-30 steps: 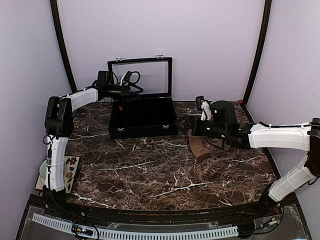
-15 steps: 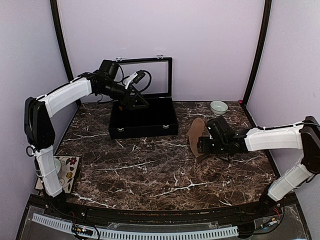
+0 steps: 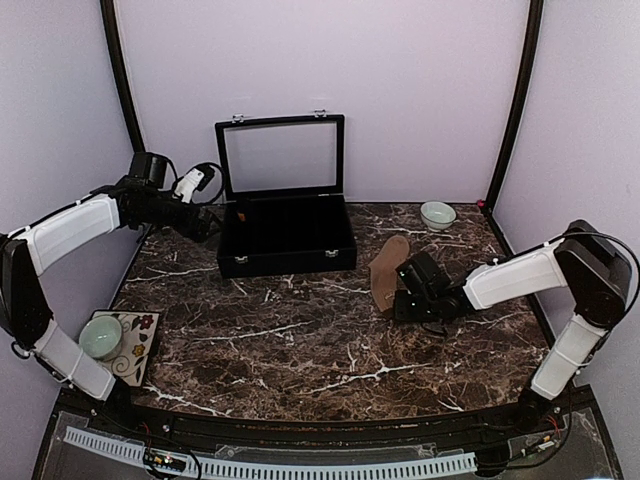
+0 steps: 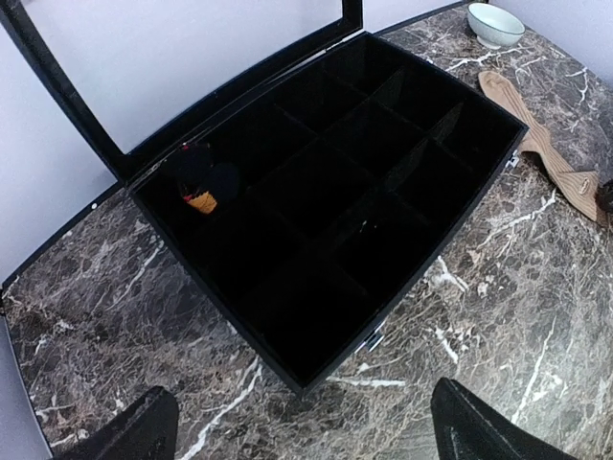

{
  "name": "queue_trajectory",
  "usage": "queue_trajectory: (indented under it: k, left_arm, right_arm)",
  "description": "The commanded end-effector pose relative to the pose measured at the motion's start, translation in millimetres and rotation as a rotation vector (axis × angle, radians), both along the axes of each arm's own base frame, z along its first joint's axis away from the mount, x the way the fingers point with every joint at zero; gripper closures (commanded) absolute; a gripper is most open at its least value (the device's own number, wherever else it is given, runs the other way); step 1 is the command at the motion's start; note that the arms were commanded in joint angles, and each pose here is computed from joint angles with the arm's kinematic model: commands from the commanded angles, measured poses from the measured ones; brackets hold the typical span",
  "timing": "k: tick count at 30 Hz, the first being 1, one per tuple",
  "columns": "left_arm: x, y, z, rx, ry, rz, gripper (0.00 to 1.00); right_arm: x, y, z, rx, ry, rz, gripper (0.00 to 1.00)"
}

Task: Roll the socks
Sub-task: Move the sock to the center of the board.

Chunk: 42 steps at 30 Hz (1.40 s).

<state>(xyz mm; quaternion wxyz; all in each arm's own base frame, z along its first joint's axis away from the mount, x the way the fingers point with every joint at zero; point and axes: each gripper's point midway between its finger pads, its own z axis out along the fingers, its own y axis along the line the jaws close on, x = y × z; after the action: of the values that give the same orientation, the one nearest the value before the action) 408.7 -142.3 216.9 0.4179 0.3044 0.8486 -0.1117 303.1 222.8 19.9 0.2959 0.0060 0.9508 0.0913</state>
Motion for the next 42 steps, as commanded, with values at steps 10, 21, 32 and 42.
queue_trajectory:
  k: [10, 21, 32, 42]
  left_arm:
    - [-123, -108, -72, 0.029, 0.248, -0.572, 0.13]
    - [-155, -191, -99, 0.078, 0.298, -0.837, 0.13]
    - [-159, -175, -110, 0.103, 0.373, -0.752, 0.04]
    - [-101, -120, -144, 0.21, 0.352, -0.512, 0.06]
  right_arm:
    - [-61, 110, 17, 0.159, 0.081, 0.209, 0.54]
    - [-29, 65, 108, 0.334, -0.109, 0.17, 0.5]
    - [37, 85, 63, 0.266, -0.06, 0.273, 0.69]
    - [-5, 123, 2, 0.331, 0.11, 0.351, 0.77]
